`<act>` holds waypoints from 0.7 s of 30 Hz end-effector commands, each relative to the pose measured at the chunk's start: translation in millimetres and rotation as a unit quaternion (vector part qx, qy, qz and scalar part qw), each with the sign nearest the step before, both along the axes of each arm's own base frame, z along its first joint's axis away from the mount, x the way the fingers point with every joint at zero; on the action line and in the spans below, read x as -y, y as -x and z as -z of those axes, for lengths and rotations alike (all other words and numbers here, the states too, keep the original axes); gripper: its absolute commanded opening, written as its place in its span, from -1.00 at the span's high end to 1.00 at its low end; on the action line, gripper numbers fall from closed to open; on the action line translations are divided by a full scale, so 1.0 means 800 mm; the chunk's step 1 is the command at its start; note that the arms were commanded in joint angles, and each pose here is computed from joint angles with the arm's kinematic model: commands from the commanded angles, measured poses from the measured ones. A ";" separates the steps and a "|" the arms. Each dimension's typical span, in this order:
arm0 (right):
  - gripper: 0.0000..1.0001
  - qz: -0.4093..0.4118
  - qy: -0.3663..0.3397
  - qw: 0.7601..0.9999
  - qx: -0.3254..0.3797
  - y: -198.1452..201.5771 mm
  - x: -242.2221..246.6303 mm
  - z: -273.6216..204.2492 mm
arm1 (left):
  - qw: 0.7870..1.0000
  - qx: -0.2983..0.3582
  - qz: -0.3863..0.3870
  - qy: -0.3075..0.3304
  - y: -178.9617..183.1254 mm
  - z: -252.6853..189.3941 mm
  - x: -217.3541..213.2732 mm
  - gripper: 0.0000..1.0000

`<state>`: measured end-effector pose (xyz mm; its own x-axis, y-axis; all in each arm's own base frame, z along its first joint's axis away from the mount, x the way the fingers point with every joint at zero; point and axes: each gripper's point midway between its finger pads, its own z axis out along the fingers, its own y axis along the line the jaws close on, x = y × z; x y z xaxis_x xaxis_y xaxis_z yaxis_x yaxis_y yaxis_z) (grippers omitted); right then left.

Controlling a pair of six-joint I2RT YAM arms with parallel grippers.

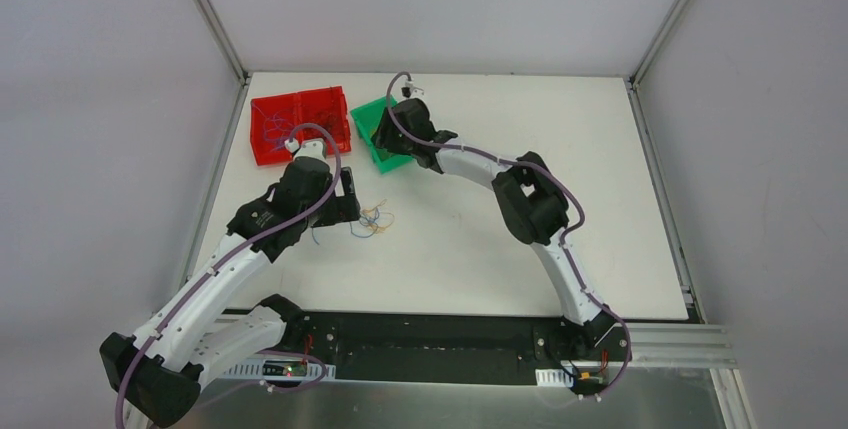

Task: Untangle the cables
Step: Place the cable in the bin.

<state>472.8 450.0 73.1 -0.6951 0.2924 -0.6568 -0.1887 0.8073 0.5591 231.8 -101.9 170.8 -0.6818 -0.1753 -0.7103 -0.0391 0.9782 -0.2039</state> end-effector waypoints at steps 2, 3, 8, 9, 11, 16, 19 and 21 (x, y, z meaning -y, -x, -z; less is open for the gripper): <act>-0.16 0.010 0.019 0.998 0.059 0.006 0.005 -0.087 | 1.000 0.021 -0.003 -0.002 -0.005 -0.019 -0.002 -0.80; -0.18 0.008 0.021 0.997 0.070 0.008 0.004 -0.098 | 1.000 0.021 -0.004 -0.003 -0.005 -0.019 -0.002 -0.80; -0.42 0.006 0.057 0.991 0.121 0.025 -0.006 -0.147 | 1.000 0.016 -0.004 -0.008 -0.006 -0.015 -0.003 -0.80; -0.46 0.005 0.064 0.989 0.130 0.030 -0.007 -0.154 | 1.000 0.014 -0.005 -0.011 -0.007 -0.014 -0.003 -0.80; -0.50 0.001 0.073 0.987 0.142 0.041 -0.007 -0.162 | 1.000 0.012 -0.007 -0.014 -0.008 -0.014 -0.004 -0.80; -0.55 -0.009 0.067 0.988 0.139 0.062 0.008 -0.174 | 1.000 0.007 -0.012 -0.021 -0.014 -0.014 -0.003 -0.80; -0.65 -0.012 0.068 0.988 0.138 0.075 0.023 -0.181 | 1.000 0.002 -0.017 -0.025 -0.019 -0.011 -0.002 -0.84; -0.71 -0.018 0.065 0.989 0.131 0.081 0.033 -0.181 | 0.999 0.000 -0.020 -0.029 -0.022 -0.010 -0.003 -0.88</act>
